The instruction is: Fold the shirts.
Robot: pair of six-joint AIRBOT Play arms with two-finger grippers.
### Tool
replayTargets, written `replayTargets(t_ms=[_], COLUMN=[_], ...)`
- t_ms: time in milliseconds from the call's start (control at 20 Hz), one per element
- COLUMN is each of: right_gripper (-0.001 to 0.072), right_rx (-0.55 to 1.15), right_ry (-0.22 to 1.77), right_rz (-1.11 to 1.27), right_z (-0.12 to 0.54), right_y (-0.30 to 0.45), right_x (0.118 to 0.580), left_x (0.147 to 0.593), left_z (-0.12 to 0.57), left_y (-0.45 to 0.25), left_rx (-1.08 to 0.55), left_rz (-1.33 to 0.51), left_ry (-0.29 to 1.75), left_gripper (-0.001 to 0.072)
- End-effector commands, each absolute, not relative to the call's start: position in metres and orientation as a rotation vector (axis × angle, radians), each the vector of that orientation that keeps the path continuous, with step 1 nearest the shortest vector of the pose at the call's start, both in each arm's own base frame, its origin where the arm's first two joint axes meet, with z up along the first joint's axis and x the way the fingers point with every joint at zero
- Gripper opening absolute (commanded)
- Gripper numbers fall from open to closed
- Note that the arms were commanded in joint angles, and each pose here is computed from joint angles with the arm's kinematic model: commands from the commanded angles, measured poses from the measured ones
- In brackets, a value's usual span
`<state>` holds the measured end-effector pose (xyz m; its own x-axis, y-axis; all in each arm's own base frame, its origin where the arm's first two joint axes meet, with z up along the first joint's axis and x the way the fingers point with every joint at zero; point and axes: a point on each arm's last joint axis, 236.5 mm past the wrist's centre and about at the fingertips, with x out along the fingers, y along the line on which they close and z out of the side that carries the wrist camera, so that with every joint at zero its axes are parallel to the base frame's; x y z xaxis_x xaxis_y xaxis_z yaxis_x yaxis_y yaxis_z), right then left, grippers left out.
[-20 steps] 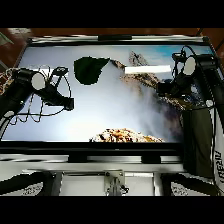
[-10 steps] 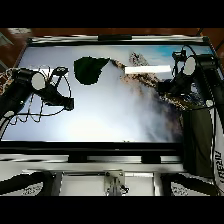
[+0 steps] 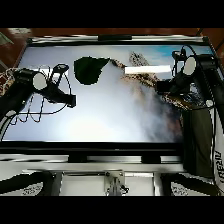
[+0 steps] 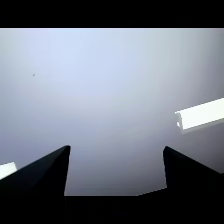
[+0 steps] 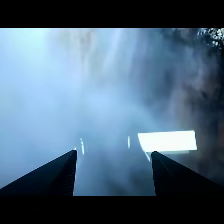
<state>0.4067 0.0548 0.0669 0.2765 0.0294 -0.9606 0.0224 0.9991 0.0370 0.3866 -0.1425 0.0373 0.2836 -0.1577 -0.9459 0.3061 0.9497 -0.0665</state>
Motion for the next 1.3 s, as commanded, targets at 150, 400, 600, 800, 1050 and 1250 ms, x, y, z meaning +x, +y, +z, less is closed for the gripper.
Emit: replayTargets(t_ms=[150, 400, 600, 800, 1050, 1250], right_gripper=[0.059, 0.059, 0.059, 0.059, 0.059, 0.059], right_rx=[0.06, 0.079, 0.111, 0.115, 0.121, 0.122], right_ry=[1.287, 1.284, 1.29, 1.29, 1.29, 1.291], right_rz=[0.019, 0.036, 0.062, 0.065, 0.07, 0.07], right_z=[0.067, 0.068, 0.068, 0.068, 0.069, 0.069], right_y=[0.059, 0.065, 0.074, 0.075, 0.077, 0.077], right_x=[0.408, 0.408, 0.407, 0.407, 0.407, 0.406], left_x=[0.414, 0.504, 0.581, 0.621, 0.635, 0.639], left_z=[0.022, 0.048, 0.035, -0.017, -0.058, -0.067], left_y=[-0.181, -0.17, -0.148, -0.14, -0.14, -0.139], left_rx=[-0.023, -0.092, -0.085, -0.152, -0.147, -0.148], left_rz=[-0.369, -0.306, -0.264, -0.24, -0.231, -0.225], left_ry=[1.184, 0.904, 0.84, 0.876, 0.89, 0.882], left_gripper=[0.072, 0.0712, 0.0713, 0.0713, 0.0712, 0.0712])
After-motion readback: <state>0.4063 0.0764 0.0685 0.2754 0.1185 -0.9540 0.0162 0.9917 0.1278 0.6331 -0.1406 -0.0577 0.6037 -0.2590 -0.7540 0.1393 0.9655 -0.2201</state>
